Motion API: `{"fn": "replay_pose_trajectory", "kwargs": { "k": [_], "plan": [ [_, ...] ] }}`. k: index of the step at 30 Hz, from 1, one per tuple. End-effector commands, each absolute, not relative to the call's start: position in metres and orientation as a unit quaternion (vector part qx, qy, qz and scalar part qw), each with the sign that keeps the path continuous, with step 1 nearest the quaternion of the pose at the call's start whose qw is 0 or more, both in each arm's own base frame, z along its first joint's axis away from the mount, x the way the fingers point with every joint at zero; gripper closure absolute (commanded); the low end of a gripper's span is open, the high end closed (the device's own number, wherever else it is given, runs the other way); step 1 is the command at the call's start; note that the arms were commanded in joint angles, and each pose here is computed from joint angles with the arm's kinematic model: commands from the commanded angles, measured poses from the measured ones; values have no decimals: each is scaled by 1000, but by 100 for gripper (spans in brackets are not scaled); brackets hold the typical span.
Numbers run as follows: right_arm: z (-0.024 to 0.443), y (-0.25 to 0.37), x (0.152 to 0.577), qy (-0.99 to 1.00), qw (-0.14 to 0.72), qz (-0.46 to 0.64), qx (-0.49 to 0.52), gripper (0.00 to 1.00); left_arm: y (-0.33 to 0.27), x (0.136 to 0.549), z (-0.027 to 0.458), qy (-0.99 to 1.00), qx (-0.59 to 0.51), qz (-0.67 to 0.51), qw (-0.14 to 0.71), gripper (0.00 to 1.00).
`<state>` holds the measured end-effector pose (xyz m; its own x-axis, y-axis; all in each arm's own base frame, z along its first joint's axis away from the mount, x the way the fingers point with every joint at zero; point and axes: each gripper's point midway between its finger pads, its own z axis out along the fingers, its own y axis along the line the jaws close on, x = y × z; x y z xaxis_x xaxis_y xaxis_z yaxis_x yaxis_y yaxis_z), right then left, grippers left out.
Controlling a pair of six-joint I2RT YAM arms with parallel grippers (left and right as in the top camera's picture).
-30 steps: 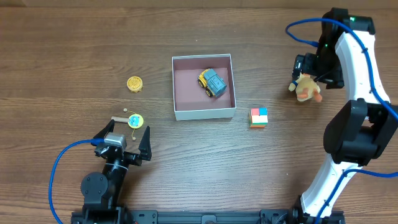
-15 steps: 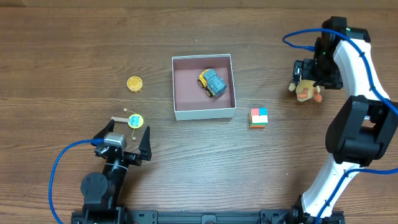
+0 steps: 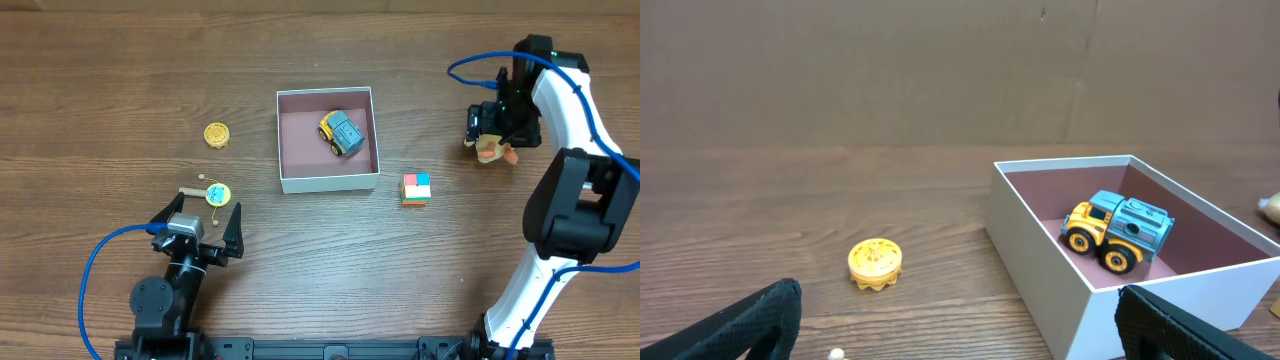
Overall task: Pack container
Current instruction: 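Move the right gripper over the plush yellow duck, then grasp the plush duck with the right gripper and lift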
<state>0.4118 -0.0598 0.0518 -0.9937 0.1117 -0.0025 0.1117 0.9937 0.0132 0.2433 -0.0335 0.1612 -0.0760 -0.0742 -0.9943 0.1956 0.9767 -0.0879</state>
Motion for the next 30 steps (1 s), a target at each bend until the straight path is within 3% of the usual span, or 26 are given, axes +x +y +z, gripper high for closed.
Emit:
{"fn": "replay_pose_trajectory", "kwargs": {
  "k": [1,17,24,30],
  "plan": [
    [47,-64,411,998,-4,-3,61,12,-33,243,161,725,38,-100,680,0],
    [33,-68,404,998,-12,-14,63,15,-33,243,161,725,38,-100,680,0],
    [33,-68,406,998,-9,-15,68,34,-33,243,161,725,38,-101,680,0],
    [41,-74,408,996,-7,-33,87,59,-33,243,161,725,38,-100,680,0]
  ]
}}
